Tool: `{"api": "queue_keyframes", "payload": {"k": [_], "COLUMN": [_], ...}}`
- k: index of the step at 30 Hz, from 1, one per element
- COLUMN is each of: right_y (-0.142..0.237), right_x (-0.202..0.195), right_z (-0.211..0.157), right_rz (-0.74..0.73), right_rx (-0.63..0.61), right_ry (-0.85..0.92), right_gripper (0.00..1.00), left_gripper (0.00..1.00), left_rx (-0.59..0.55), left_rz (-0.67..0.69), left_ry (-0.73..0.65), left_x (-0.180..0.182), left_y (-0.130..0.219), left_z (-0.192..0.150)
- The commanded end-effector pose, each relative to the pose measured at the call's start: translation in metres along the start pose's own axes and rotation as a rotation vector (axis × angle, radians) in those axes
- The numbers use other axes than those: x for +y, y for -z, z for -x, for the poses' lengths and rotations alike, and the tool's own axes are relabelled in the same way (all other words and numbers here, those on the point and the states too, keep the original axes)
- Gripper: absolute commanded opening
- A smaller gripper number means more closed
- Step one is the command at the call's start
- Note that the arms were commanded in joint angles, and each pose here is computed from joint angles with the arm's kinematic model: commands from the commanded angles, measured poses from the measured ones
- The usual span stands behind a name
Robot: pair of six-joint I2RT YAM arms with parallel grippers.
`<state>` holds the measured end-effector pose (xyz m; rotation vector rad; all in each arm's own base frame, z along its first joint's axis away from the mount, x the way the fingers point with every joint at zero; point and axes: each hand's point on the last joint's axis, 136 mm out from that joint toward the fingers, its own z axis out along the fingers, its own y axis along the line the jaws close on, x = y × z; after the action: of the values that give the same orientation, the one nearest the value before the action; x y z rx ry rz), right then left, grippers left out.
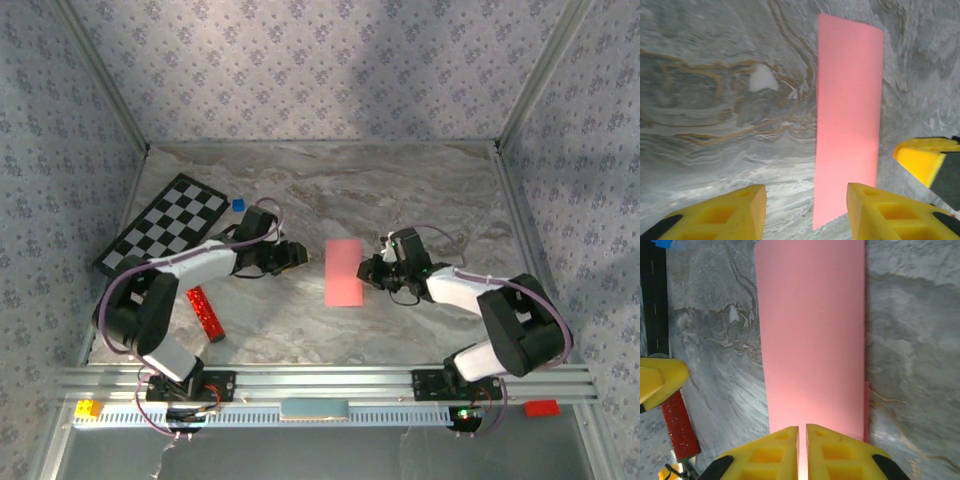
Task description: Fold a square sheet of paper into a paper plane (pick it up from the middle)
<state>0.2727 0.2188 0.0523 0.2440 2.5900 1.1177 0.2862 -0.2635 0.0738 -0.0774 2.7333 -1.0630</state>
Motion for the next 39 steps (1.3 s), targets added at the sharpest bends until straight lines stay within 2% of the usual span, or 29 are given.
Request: {"api": "queue_keyframes", "payload": {"k": [1, 10, 25, 34, 39], "right_y": [-0.006, -0.024, -0.034, -0.034, -0.034], "right_x": [0.011, -0.043, -0.044, -0.048, -0.048], "right_z": [0.008, -0.011, -0.007, -0.009, -0.01], "right_rz": [0.052, -0.053, -0.062, -0.077, -0.076], "right_rx": [0.014, 0.048, 0.02, 0.023, 0.027], "right_ry": [-0.008, -0.141, -0.193, -0.2, -0.198], "right_gripper": [0.1, 0.06, 0.06, 0.06, 0.06], "left_gripper": [0.44, 0.43, 0.37, 0.34, 0.34], "left_rx": [0.049, 0.13, 0.221, 0.277, 0.292], "left_rz": [-0.083, -0.101, -0.059, -0.104, -0.083], "left_ry": [-0.017, 0.007, 0.058, 0.038, 0.048], "left_x": [-0.025, -0.025, -0.013, -0.028, -0.021], "left_y": [-0.006, -0.025, -0.044, -0.057, -0.062], "left_z": [-0.001, -0.013, -0.023, -0.031, -0.035]}}
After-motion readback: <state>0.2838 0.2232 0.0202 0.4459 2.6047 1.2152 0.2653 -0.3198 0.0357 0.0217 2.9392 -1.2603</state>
